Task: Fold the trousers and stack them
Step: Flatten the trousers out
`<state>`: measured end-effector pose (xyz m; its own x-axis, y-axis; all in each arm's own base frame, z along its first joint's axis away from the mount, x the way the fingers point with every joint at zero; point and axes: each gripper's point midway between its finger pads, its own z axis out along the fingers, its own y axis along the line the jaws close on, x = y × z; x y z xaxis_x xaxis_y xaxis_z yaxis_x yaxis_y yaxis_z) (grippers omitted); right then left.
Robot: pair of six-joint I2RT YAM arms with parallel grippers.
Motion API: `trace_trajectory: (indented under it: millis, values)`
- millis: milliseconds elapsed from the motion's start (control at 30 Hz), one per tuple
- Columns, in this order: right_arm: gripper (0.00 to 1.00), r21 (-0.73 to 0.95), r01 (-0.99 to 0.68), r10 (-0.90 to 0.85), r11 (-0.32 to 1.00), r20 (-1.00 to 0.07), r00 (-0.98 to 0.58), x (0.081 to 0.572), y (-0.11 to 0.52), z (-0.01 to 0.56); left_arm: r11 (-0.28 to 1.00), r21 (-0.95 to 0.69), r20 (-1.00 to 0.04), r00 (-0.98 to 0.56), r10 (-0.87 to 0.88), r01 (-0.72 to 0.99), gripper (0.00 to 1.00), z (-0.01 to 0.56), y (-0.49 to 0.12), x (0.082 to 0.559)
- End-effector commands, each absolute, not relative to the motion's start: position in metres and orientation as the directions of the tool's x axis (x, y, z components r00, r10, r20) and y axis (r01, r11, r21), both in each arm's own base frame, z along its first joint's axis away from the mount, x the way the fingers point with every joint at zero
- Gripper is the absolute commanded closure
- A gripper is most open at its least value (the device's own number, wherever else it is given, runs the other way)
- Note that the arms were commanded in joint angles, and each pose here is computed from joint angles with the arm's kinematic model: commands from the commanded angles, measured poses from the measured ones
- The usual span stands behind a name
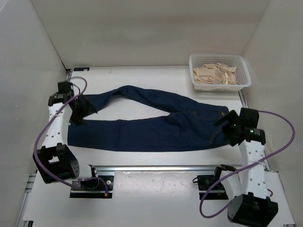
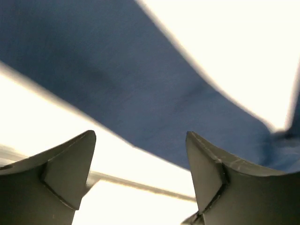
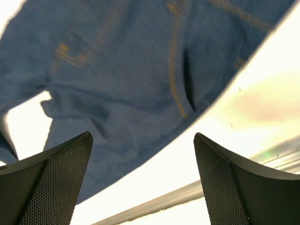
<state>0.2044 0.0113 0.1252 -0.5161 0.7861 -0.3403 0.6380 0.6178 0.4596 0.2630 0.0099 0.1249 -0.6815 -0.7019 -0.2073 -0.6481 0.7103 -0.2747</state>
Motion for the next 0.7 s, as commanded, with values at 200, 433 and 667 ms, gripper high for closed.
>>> trace_trajectory:
  millis: [200, 433, 667]
  values:
    - [1.0, 0.48, 0.428, 0.643, 0.766, -0.58, -0.5, 0.303, -0.013, 0.217, 0.791, -0.371, -0.494, -0.617, -0.612, -0.487, 0.9, 0.23, 0.027, 0.404]
    - [1.0, 0.455, 0.361, 0.573, 0.814, -0.532, -0.623, 0.326, -0.004, 0.214, 0.786, -0.3, -0.338, -0.71, -0.618, -0.541, 0.33, 0.146, 0.033, 0.458]
    - [0.89, 0.456, 0.371, 0.572, 0.809, -0.464, -0.676, 0.313, 0.004, 0.185, 0.739, -0.288, -0.245, -0.699, -0.671, -0.609, 0.3, 0.099, 0.021, 0.461]
